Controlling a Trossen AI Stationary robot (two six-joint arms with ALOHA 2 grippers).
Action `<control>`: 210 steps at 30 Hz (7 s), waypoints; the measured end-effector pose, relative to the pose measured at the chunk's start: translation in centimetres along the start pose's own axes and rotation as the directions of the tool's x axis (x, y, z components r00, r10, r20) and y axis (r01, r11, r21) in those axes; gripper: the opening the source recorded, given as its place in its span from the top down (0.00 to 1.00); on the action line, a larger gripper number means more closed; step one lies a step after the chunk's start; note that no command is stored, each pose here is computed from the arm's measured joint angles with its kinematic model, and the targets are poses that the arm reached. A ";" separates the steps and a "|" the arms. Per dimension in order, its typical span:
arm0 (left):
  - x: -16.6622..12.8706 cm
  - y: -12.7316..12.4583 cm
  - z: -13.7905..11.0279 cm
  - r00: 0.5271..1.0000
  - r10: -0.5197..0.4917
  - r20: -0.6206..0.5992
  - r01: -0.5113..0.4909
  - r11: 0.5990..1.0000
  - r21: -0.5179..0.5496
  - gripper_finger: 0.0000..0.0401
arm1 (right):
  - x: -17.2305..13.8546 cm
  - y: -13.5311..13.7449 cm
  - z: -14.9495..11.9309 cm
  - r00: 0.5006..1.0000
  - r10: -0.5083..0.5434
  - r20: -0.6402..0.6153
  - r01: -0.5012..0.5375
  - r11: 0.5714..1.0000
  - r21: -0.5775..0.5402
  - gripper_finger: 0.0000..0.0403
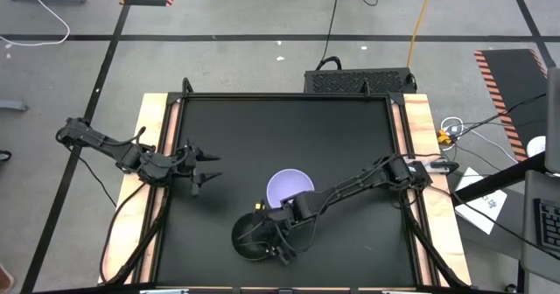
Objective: Nest bowls inside each other
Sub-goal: Stack the black bowl on top of the purple bowl, then return to Home Position
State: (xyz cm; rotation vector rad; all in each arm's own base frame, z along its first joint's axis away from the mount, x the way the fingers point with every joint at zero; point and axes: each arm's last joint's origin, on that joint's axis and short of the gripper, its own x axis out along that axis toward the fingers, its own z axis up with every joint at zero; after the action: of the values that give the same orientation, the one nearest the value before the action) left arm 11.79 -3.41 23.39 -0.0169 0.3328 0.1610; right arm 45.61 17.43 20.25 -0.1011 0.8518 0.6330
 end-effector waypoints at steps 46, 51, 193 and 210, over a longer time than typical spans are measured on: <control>0.0 0.0 -0.1 1.000 -0.008 -0.008 0.008 1.000 0.000 0.42 | -2.1 0.7 -0.3 0.991 -0.106 0.076 0.117 0.982 -0.148 0.99; 0.0 0.0 -0.1 1.000 -0.007 -0.012 0.007 1.000 0.003 0.42 | -5.1 1.4 1.0 0.978 -0.161 0.129 0.185 0.963 -0.195 0.99; 0.0 0.0 -0.6 0.998 -0.024 -0.057 0.023 0.999 -0.028 0.42 | -10.7 2.9 -4.7 0.919 -0.393 -0.039 0.386 0.875 0.294 0.78; 0.0 0.0 -0.6 0.998 -0.030 -0.060 0.028 0.999 -0.030 0.42 | -12.5 2.7 -3.6 0.908 -0.413 0.066 0.385 0.886 0.258 0.71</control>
State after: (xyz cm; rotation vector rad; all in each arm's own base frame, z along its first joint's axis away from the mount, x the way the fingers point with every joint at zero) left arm 11.58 -3.44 22.85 -0.0560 0.3906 0.1370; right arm 35.59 12.42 27.43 -0.0179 0.7554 0.1421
